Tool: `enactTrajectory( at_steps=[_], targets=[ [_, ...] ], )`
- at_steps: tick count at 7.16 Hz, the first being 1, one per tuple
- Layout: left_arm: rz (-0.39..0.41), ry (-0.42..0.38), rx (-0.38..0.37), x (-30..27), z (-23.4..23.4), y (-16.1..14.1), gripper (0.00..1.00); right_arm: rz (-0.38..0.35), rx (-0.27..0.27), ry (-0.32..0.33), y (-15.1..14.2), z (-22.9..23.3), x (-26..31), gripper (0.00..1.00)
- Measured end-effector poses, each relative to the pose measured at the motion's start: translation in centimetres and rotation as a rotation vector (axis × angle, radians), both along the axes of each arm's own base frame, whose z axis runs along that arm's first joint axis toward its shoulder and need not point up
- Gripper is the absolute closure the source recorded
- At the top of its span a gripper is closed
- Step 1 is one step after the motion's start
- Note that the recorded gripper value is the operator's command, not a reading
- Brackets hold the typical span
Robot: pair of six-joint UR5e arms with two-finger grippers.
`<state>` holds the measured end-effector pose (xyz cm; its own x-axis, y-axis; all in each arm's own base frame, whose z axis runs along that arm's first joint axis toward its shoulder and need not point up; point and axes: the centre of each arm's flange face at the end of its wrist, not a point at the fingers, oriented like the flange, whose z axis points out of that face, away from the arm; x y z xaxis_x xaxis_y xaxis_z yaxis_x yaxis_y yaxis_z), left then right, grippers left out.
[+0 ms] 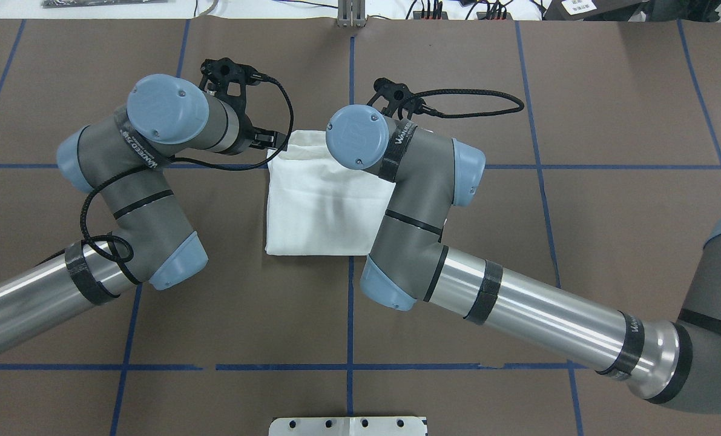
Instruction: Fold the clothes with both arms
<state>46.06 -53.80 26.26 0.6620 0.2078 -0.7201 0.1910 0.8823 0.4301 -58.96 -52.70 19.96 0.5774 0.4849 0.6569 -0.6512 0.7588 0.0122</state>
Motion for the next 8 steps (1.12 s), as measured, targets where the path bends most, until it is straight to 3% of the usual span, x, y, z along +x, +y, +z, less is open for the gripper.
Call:
enactTrajectory(
  at_steps=[2, 5, 7, 8],
  targets=[
    [0.064, -0.003, 0.043, -5.6, 1.4, 0.9, 0.00, -0.182, -0.011, 0.027, -3.6, 3.3, 6.3, 0.00],
    [0.247, -0.128, 0.166, -25.1, 11.8, 0.2, 0.00, -0.561, 0.070, 0.081, -9.9, 16.8, 30.1, 0.00],
    [0.295, -0.203, 0.162, -37.9, 21.3, 2.2, 0.00, -0.721, 0.107, 0.090, -9.1, 28.2, 45.9, 0.00],
    [0.263, -0.224, 0.101, -42.3, 25.8, 3.6, 0.00, -0.757, 0.097, 0.087, -6.6, 33.7, 51.6, 0.00]
  ],
)
